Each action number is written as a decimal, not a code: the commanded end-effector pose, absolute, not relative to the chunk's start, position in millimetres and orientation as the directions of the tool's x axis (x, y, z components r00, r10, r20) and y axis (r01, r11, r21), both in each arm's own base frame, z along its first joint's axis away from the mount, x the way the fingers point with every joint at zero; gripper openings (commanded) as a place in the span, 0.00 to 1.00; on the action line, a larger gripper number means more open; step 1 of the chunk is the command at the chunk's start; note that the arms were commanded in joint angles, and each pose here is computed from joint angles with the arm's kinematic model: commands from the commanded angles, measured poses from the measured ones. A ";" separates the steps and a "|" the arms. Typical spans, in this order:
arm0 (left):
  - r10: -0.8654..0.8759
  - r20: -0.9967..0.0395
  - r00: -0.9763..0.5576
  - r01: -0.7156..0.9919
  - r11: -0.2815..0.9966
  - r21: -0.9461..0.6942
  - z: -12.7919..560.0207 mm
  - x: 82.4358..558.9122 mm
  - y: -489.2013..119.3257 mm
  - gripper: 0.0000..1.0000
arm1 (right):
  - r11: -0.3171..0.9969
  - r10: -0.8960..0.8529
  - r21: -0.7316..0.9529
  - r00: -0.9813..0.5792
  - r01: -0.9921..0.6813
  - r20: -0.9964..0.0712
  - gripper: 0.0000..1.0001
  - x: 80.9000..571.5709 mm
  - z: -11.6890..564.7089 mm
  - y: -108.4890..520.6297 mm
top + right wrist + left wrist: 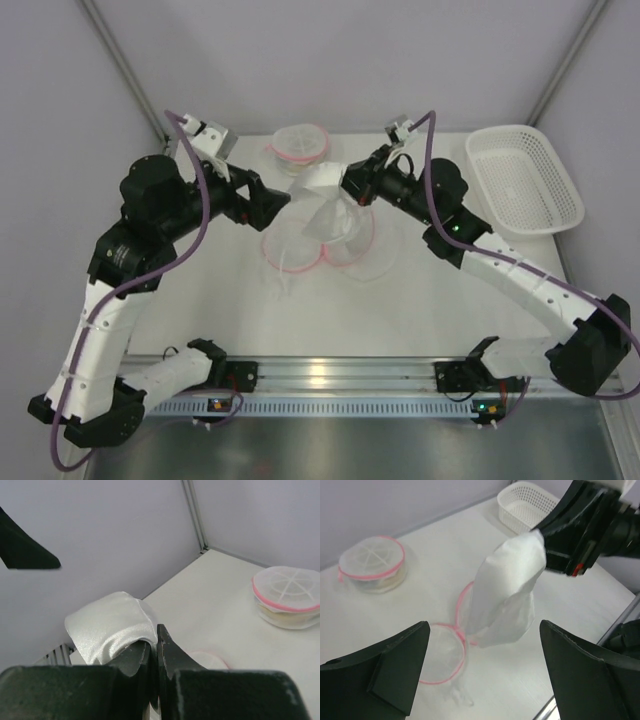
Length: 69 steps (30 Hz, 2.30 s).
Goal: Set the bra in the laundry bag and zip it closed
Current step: Adjust the bra.
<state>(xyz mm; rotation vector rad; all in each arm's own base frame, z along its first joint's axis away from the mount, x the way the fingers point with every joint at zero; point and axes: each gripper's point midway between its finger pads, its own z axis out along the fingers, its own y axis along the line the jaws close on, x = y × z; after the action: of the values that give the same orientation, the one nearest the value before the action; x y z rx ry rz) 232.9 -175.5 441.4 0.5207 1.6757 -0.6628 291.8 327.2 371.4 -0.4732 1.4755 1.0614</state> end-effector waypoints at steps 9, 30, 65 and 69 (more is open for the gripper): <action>-0.098 -0.892 -0.441 0.688 0.602 -0.406 385.0 206.9 -204.4 0.88 | 0.567 0.352 0.385 -0.208 -0.729 -0.913 0.00 302.6 415.8 310.9; 0.043 -0.994 -0.103 0.882 0.465 -0.071 362.4 250.8 -239.9 0.96 | 0.526 0.381 0.405 -0.218 -0.748 -0.899 0.00 286.5 433.9 308.9; -0.132 -0.981 -0.143 0.951 0.258 -0.173 338.9 242.5 -289.7 0.67 | 0.590 0.517 0.527 -0.214 -0.612 -0.828 0.00 304.3 441.8 286.8; -0.138 -0.981 -0.135 0.966 0.201 -0.161 347.0 231.8 -291.9 0.00 | 0.616 0.502 0.520 -0.214 -0.592 -0.838 0.00 309.8 435.7 287.3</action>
<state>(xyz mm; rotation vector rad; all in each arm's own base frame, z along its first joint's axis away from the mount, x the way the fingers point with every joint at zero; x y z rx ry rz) 247.3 -291.0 312.8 0.8273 1.4882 -1.1919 312.6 294.4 399.8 -0.1122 1.5733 0.9963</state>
